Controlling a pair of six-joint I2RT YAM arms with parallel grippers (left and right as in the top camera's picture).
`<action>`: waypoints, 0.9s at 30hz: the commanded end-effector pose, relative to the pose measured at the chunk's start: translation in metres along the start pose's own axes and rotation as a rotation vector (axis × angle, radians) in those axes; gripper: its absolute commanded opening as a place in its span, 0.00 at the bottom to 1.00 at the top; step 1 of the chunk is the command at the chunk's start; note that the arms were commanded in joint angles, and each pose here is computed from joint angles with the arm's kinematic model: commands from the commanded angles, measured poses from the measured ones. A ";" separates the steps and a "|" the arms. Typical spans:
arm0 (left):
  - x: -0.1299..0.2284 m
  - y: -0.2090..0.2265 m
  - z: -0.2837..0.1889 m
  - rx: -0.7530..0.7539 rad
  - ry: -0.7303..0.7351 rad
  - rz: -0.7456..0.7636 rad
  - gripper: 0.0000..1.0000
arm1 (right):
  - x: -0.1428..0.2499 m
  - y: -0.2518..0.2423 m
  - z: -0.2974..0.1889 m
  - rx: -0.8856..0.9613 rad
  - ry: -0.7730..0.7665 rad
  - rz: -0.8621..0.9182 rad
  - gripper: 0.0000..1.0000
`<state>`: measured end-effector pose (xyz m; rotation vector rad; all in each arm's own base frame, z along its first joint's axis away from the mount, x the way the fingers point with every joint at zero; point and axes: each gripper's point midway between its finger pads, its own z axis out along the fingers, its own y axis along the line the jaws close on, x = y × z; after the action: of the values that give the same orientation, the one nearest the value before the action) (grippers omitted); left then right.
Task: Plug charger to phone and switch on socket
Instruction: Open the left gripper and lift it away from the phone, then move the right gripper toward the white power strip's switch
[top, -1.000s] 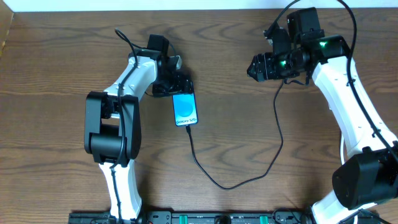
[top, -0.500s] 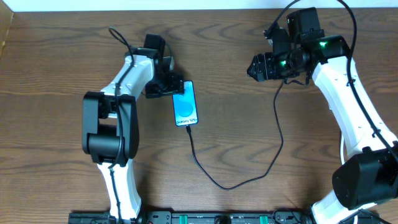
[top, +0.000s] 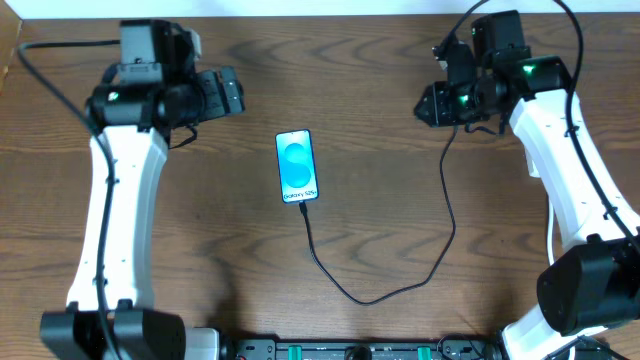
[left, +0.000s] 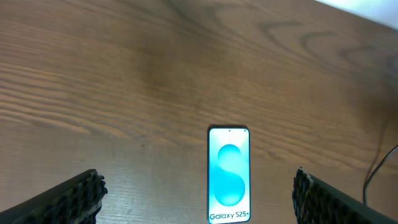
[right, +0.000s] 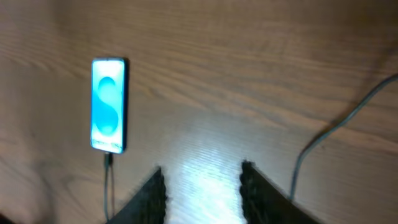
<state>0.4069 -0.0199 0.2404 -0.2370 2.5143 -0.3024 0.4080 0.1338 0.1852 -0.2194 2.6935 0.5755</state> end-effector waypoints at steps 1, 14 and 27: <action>-0.003 0.005 -0.009 -0.019 -0.021 -0.008 0.98 | -0.005 -0.003 -0.010 0.005 -0.029 -0.001 0.22; -0.004 0.004 -0.012 -0.017 -0.029 -0.006 0.98 | -0.008 -0.009 -0.034 0.018 -0.074 0.015 0.13; -0.004 0.004 -0.012 -0.017 -0.029 -0.006 0.98 | -0.004 -0.012 -0.035 0.025 -0.061 0.028 0.20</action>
<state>0.4039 -0.0173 0.2468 -0.2438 2.4989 -0.2967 0.4024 0.1113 0.2028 -0.1526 2.6737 0.5573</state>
